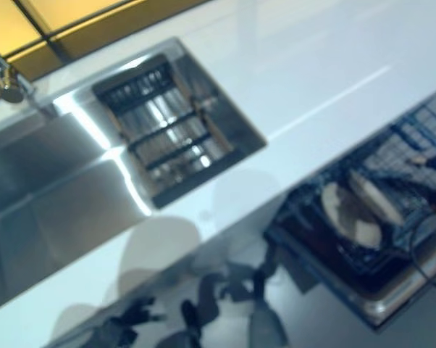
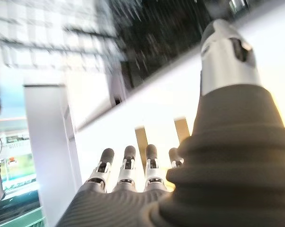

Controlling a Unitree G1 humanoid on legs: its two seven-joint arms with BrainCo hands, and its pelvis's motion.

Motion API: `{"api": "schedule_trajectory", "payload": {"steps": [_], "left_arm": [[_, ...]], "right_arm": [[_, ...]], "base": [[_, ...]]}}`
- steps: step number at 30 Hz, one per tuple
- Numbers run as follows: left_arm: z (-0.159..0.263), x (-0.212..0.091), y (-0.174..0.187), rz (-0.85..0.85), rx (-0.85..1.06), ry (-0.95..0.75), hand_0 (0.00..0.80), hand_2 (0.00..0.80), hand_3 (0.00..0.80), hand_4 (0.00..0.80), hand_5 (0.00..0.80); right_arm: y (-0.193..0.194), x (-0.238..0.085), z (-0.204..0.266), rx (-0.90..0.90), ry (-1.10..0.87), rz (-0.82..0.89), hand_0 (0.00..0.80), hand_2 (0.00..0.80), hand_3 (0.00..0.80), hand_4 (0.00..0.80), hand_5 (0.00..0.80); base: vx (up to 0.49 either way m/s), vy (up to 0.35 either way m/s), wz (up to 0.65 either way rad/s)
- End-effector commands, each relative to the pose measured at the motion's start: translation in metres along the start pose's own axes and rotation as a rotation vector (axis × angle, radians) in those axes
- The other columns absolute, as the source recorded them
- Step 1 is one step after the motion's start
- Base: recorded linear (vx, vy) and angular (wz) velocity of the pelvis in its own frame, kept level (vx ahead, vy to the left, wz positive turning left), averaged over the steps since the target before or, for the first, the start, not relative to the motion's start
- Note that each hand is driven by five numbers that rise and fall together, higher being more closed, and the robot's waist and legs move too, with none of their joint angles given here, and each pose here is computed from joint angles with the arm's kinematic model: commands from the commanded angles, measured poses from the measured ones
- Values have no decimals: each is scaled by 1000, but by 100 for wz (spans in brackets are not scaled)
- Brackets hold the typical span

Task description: Take plates into dishwasher

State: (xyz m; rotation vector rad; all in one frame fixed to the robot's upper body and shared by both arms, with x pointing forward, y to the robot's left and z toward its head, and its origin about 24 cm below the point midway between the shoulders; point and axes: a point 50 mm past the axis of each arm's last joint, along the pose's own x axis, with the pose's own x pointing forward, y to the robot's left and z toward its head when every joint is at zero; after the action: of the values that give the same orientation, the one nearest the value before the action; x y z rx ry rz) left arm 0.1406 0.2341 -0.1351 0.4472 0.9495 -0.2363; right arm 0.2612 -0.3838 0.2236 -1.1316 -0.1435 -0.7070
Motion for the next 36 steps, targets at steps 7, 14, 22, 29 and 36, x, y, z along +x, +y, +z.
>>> {"api": "schedule_trajectory", "payload": {"steps": [7,14,22,29,36], "left_arm": [[2,4,11,56,-28,6,0,0,0,0,0],[10,6,17,58,-13,-7,0,0,0,0,0],[27,11,19,45,-1,-42,0,0,0,0,0],[45,15,15,29,6,-94,0,0,0,0,0],[51,15,14,6,18,-128,0,0,0,0,0]], "right_arm": [[15,-39,-50,421,278,-126,0,0,0,0,0],[37,-77,-113,557,597,-168,0,0,0,0,0],[71,-127,-155,654,882,-115,0,0,0,0,0],[89,-149,-168,699,977,-58,0,0,0,0,0],[111,-158,-164,804,998,50,0,0,0,0,0]], "base": [[17,50,-12],[6,46,-8],[-29,27,-4],[-58,21,-7],[-33,5,-1]]}}
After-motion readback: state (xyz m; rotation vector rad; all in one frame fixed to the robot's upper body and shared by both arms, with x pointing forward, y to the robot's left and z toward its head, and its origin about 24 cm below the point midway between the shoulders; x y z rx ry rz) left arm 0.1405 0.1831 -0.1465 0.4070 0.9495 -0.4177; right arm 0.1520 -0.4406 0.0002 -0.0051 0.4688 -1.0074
